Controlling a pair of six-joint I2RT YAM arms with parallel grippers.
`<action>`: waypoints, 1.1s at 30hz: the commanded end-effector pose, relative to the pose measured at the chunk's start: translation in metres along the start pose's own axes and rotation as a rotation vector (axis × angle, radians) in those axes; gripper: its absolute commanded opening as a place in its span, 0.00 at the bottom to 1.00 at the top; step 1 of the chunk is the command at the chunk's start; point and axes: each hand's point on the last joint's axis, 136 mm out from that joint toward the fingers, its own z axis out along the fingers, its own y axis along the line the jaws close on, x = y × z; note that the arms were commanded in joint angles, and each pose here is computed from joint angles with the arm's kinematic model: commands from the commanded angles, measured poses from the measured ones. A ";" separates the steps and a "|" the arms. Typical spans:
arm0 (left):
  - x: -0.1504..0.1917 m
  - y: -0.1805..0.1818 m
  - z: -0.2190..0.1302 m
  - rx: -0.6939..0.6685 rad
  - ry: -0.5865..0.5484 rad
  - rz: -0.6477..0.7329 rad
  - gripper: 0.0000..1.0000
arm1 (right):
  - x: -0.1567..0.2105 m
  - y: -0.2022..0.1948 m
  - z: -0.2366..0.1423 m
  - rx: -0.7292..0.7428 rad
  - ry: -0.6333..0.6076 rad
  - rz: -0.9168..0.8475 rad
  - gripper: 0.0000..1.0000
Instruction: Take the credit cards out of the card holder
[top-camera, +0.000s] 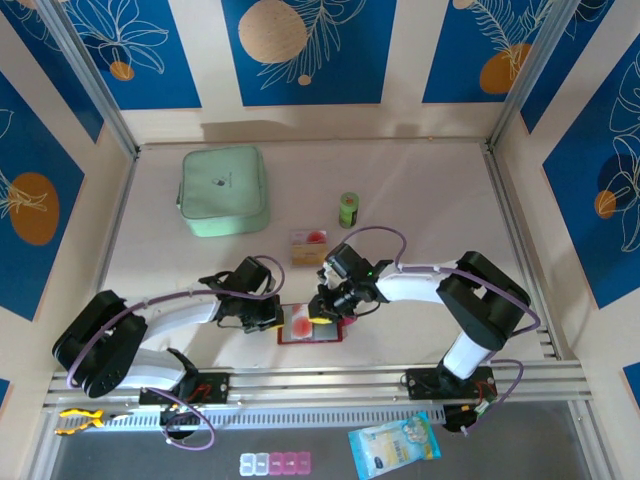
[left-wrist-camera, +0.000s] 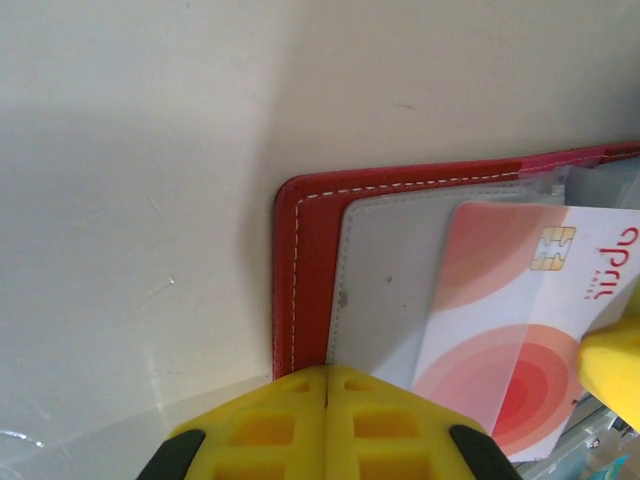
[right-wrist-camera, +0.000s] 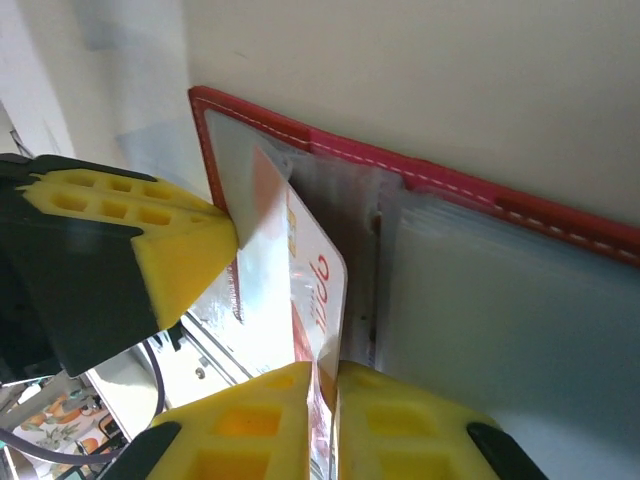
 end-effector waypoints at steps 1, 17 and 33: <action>0.014 0.028 0.007 -0.095 0.038 -0.023 0.00 | 0.004 0.003 -0.001 -0.024 0.010 0.001 0.13; 0.011 0.020 -0.001 -0.069 0.017 -0.018 0.00 | 0.016 -0.017 -0.030 0.178 0.043 -0.025 0.04; 0.003 -0.009 -0.012 0.034 -0.020 -0.005 0.04 | 0.012 -0.005 -0.025 0.300 0.056 -0.051 0.07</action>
